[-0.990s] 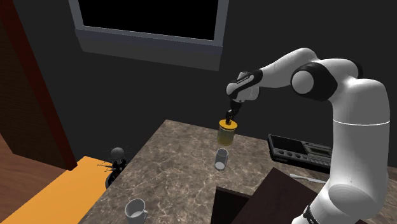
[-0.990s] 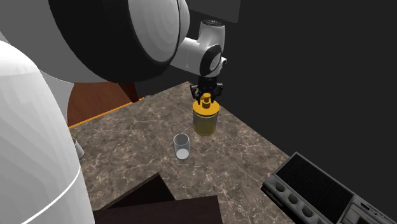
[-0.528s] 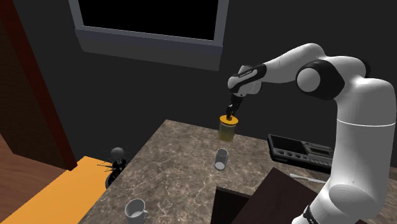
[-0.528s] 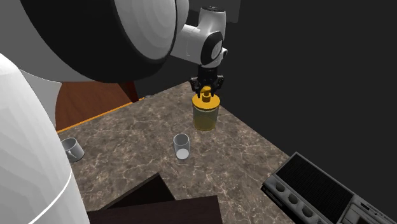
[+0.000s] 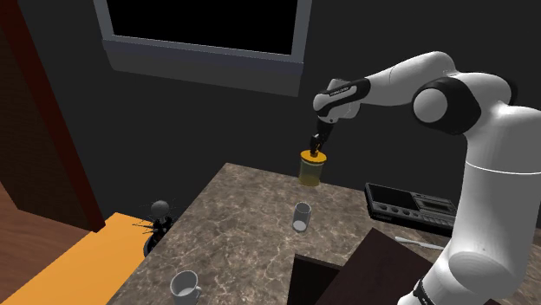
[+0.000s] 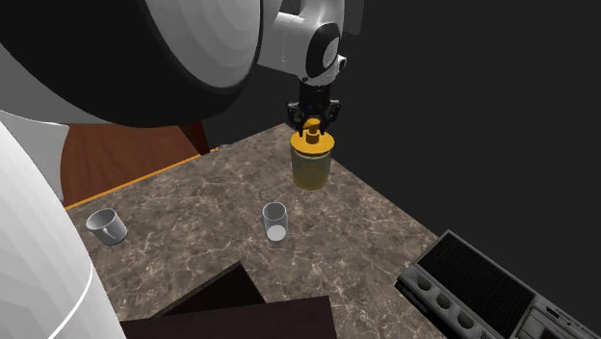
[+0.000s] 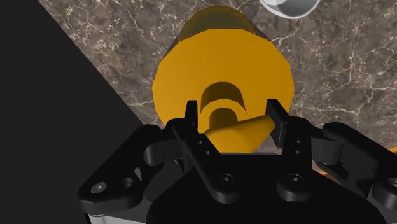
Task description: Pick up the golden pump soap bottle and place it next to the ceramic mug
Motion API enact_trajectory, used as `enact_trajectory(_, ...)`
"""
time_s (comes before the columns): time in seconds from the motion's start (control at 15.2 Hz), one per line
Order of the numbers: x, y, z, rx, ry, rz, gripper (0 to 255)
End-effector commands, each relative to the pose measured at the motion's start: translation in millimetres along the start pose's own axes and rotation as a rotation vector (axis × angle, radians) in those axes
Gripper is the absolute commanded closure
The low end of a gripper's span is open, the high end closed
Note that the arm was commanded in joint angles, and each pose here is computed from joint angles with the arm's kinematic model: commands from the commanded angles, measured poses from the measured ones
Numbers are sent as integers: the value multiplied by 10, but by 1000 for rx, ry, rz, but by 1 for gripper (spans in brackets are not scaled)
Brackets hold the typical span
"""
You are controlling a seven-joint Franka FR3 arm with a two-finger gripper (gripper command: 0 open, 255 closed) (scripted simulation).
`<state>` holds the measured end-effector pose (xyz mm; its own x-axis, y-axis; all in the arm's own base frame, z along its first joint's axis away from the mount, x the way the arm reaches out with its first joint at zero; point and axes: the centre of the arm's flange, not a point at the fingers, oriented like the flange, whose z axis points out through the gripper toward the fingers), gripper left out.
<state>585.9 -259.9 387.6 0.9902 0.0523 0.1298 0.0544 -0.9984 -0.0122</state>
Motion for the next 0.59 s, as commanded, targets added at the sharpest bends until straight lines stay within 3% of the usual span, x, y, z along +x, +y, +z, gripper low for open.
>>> enact_trajectory(0.0, 19, 1, -111, 0, 1, 0, 255)
enact_trajectory(0.53, 74, -4, -530, 0, 1, 0, 255)
